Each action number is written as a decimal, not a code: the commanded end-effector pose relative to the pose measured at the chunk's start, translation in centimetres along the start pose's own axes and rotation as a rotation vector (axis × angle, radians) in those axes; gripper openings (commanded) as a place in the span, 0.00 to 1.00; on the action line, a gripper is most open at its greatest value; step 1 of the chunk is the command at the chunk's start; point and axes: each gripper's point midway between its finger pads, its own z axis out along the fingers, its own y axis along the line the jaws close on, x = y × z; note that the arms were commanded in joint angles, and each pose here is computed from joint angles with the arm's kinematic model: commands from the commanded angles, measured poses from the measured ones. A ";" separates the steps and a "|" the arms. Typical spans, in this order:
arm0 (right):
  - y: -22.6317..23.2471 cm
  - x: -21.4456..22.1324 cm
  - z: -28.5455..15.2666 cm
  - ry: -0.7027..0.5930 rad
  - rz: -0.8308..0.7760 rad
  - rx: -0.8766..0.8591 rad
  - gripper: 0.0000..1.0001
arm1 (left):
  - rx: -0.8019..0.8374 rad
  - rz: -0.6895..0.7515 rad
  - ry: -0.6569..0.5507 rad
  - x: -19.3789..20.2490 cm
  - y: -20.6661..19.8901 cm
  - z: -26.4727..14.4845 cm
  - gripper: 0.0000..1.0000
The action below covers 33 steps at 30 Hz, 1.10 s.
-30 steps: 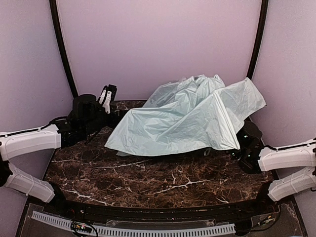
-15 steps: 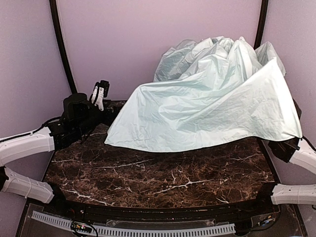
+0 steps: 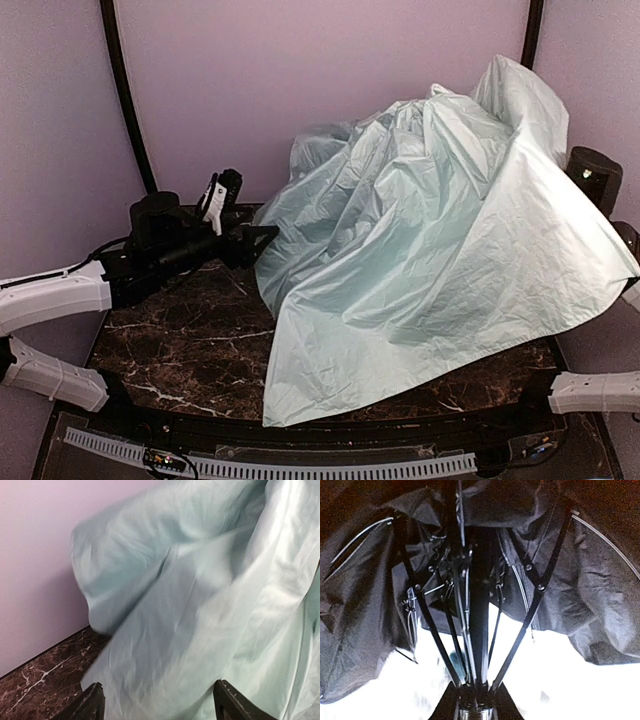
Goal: Put away the umbrella
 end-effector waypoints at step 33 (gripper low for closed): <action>9.3 29.9 7.9 0.991 0.219 -0.475 0.09 | 0.177 0.178 0.350 15.6 -10.8 1.8 0.78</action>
